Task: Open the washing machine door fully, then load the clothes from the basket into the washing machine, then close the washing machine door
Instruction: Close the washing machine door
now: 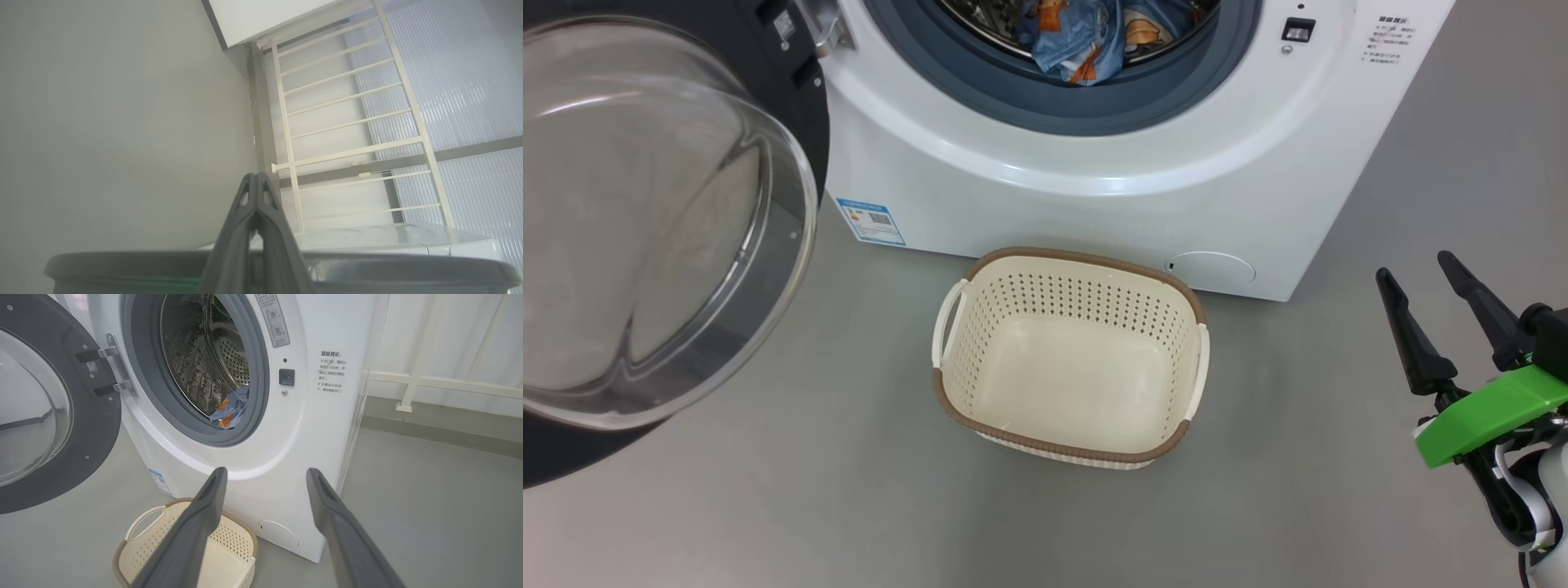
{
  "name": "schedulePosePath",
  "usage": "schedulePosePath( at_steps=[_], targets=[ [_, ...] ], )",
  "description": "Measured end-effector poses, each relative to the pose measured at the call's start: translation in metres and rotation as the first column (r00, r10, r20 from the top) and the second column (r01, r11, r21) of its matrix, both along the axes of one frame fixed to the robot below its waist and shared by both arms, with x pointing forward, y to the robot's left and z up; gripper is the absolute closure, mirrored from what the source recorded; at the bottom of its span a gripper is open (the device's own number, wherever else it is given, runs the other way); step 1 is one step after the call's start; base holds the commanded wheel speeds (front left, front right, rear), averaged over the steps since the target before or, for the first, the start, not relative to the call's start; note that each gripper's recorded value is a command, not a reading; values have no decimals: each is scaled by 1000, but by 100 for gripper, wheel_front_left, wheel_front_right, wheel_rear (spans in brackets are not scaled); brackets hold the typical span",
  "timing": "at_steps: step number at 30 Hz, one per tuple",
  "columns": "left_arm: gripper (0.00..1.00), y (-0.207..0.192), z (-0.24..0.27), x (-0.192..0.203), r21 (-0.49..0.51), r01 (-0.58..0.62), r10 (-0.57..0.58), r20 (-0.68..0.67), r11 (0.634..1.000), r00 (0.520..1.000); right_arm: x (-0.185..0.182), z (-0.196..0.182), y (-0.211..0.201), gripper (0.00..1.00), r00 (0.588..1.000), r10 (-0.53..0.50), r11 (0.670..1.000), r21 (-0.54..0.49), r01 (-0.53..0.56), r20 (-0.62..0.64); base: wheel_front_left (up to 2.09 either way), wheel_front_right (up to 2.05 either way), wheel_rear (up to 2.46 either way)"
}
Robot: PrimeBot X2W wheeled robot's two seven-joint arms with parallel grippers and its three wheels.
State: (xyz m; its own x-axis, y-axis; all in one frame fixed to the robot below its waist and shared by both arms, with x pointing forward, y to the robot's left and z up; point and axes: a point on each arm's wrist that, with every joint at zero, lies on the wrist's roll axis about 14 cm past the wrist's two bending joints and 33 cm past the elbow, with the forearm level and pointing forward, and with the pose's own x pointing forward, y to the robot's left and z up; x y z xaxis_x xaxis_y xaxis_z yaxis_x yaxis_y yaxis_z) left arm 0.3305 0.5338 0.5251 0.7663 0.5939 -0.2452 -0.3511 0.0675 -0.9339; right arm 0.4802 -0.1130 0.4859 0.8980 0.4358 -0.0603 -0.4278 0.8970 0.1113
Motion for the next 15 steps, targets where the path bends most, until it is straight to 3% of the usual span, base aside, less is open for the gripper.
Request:
schedulePosePath(
  at_steps=[7,15],
  targets=[
    [100,-25,4,4,-8,223,-223,-37,975,974,-4,5,10,0,1000,9,1000,21,-9,10,0,0,0],
    [100,-80,-12,0,-82,493,-498,-60,866,865,-15,5,21,0,1000,23,999,45,-23,5,0,0,0]
  ],
)
